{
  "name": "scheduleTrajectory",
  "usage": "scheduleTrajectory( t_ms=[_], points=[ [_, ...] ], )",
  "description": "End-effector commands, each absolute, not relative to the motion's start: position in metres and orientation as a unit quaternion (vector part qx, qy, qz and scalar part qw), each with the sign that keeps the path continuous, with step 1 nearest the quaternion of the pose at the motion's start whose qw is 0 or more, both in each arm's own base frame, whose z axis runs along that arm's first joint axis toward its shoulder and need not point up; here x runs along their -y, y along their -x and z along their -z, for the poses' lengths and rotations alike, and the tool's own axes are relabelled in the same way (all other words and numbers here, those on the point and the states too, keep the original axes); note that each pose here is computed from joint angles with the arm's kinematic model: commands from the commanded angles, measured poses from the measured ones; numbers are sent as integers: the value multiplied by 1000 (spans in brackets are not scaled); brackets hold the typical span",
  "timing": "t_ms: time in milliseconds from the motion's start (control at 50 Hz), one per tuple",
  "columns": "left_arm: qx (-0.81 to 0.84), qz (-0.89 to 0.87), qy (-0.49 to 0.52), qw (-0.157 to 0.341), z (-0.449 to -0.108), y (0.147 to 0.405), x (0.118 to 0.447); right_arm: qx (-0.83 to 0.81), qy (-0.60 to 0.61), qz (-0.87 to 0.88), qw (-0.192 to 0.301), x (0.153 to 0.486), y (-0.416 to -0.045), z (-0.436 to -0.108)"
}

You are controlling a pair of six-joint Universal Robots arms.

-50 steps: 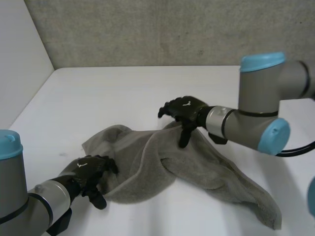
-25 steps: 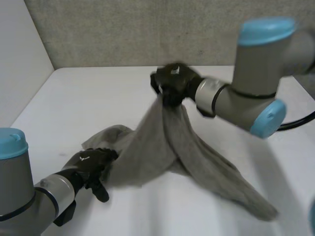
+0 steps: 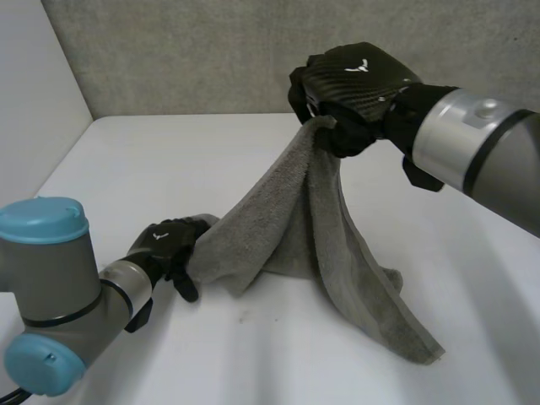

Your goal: Fold the towel.

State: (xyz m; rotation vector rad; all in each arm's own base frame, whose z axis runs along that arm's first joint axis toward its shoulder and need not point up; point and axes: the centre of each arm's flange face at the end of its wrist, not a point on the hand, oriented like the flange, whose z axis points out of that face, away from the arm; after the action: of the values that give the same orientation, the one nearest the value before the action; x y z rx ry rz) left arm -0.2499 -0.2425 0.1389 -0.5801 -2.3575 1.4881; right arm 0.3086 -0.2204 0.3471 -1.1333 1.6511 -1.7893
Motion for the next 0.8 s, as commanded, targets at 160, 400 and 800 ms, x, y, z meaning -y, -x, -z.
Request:
scheduleTrajectory(
  t_ms=[160, 400, 800],
  points=[
    [781, -576, 194, 147, -148, 257, 274, -613, 384, 667, 177, 235, -273, -350],
    [590, -764, 256, 38, -268, 269, 351, -578, 387, 717, 49, 318, -294, -328],
    [495, -842, 215, 3, -303, 267, 345, -442, 302, 845, 2, 306, -303, -342]
  ],
)
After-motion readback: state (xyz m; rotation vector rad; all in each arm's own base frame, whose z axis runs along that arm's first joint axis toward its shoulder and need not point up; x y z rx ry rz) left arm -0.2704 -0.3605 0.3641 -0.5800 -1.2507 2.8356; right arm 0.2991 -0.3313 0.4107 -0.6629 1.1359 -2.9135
